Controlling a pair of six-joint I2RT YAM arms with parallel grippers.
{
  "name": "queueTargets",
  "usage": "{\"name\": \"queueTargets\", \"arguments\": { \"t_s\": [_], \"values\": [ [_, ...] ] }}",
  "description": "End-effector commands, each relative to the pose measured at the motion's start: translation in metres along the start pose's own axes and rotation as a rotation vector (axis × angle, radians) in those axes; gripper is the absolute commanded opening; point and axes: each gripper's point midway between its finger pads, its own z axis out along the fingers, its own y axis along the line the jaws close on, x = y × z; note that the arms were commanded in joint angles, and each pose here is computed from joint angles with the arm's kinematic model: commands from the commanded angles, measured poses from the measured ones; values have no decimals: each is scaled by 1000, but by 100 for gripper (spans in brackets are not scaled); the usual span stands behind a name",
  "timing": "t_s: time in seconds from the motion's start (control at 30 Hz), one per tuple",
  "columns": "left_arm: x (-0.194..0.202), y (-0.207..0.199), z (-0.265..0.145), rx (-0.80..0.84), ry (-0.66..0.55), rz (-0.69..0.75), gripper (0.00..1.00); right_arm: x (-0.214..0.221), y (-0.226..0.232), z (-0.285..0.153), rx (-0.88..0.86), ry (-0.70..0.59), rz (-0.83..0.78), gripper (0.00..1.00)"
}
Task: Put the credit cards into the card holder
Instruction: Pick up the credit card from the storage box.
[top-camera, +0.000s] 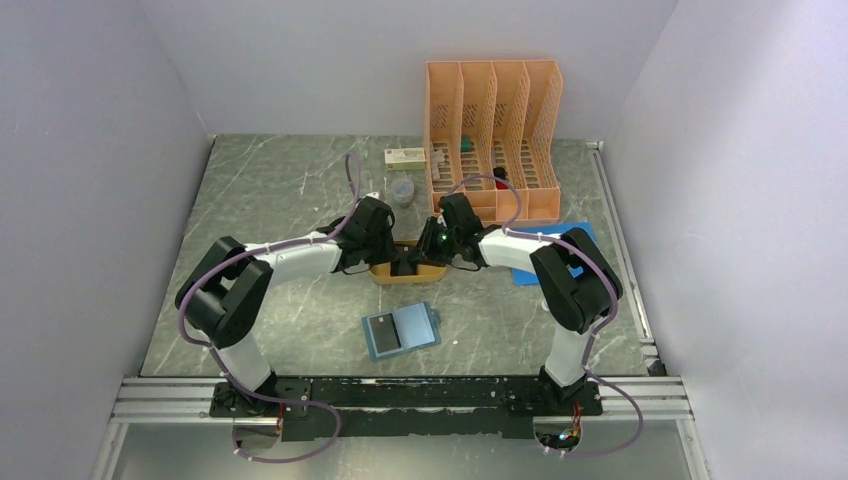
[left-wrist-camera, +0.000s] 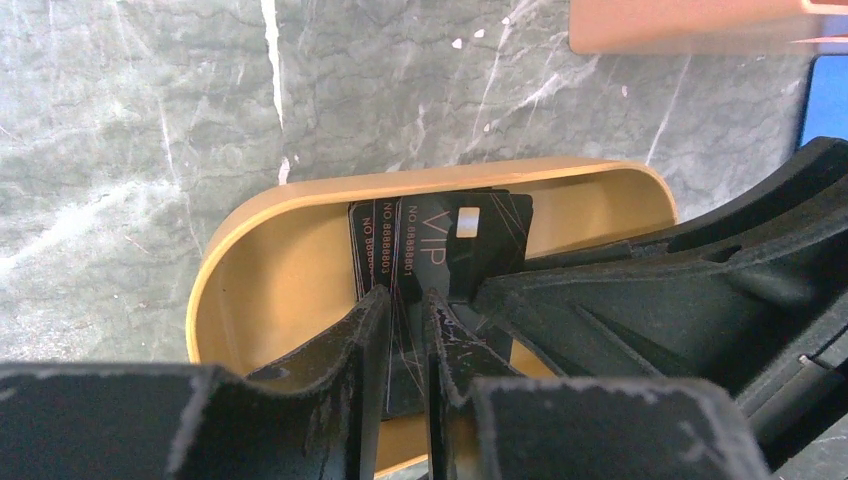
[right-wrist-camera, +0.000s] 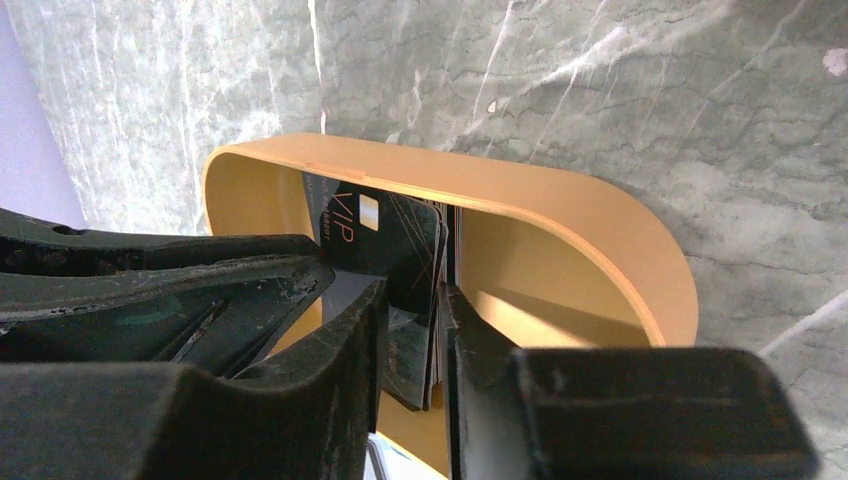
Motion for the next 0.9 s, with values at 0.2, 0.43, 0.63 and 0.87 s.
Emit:
{"name": "queueTargets", "arguments": {
  "t_s": [0.2, 0.43, 0.63, 0.87],
  "values": [
    [-10, -1, 2, -6, -13, 6, 24, 1, -18, -4, 26, -3, 24, 19],
    [-7, 7, 6, -32, 0, 6, 23, -1, -16, -10, 2, -13, 36, 15],
    [-4, 12, 11, -53, 11, 9, 23, -2, -11, -13, -34, -10, 47, 12],
    [-1, 16, 15, -66, 23, 8, 22, 0, -1, -15, -91, 6, 51, 5]
  ]
}}
